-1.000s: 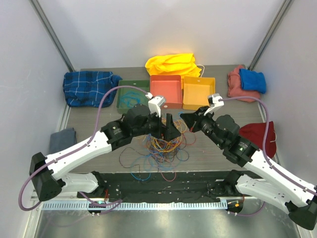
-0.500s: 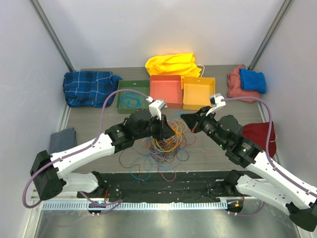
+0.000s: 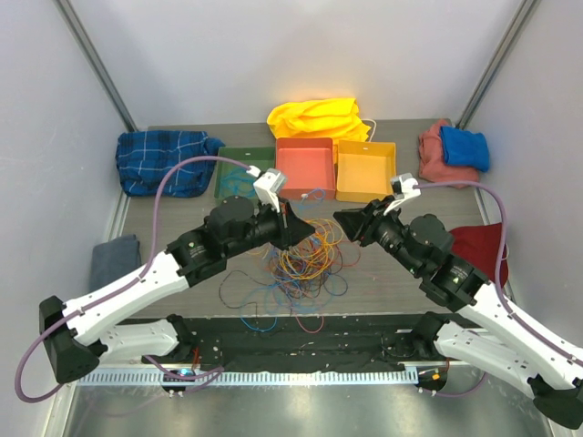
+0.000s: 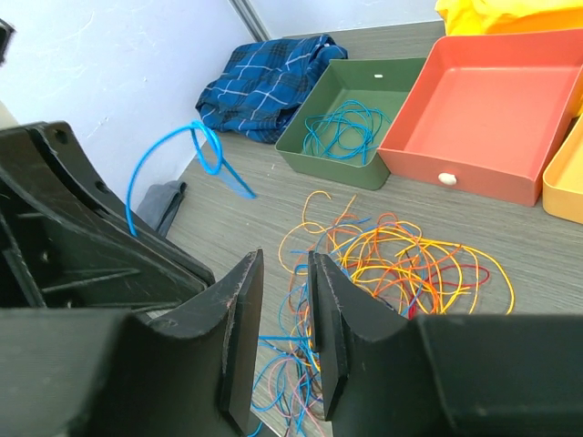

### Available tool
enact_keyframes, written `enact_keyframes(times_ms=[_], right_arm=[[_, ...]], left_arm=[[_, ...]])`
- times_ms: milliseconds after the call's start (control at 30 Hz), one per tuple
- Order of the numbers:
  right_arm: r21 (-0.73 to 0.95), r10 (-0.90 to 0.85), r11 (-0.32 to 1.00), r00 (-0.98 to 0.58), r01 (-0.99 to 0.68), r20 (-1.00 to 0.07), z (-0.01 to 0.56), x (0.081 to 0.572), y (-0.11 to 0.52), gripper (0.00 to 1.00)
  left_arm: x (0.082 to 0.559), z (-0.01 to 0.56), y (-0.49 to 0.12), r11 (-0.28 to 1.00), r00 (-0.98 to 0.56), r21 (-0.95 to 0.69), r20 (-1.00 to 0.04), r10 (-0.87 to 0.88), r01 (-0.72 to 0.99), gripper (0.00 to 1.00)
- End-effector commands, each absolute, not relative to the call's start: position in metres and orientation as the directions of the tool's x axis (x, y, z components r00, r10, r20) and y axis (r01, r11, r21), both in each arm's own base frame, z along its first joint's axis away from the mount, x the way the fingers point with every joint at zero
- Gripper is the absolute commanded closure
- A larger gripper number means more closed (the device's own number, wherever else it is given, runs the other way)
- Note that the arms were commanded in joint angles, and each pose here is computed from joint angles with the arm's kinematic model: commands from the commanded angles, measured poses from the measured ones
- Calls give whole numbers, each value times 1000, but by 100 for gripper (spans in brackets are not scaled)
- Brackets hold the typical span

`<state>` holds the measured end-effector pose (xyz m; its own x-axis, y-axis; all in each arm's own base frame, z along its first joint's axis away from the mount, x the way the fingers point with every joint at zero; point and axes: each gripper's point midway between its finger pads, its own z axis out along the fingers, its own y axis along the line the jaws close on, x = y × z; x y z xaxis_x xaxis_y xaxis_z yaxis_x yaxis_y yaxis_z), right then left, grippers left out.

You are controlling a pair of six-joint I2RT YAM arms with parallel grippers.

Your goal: Untangle the cables

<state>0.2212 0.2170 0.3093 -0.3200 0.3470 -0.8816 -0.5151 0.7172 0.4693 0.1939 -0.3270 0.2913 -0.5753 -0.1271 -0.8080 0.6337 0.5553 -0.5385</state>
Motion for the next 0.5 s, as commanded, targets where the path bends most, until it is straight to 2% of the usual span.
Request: enact_keyframes(times_ms=[0, 467], right_arm=[[466, 356, 700, -301, -541, -885, 318, 219, 218, 66], [486, 438, 648, -235, -587, -868, 357, 224, 227, 64]], left_arm=[[194, 321, -323, 542, -522, -518, -837, -162, 662, 100], [191, 320, -329, 522, -543, -533, -826, -152, 666, 100]])
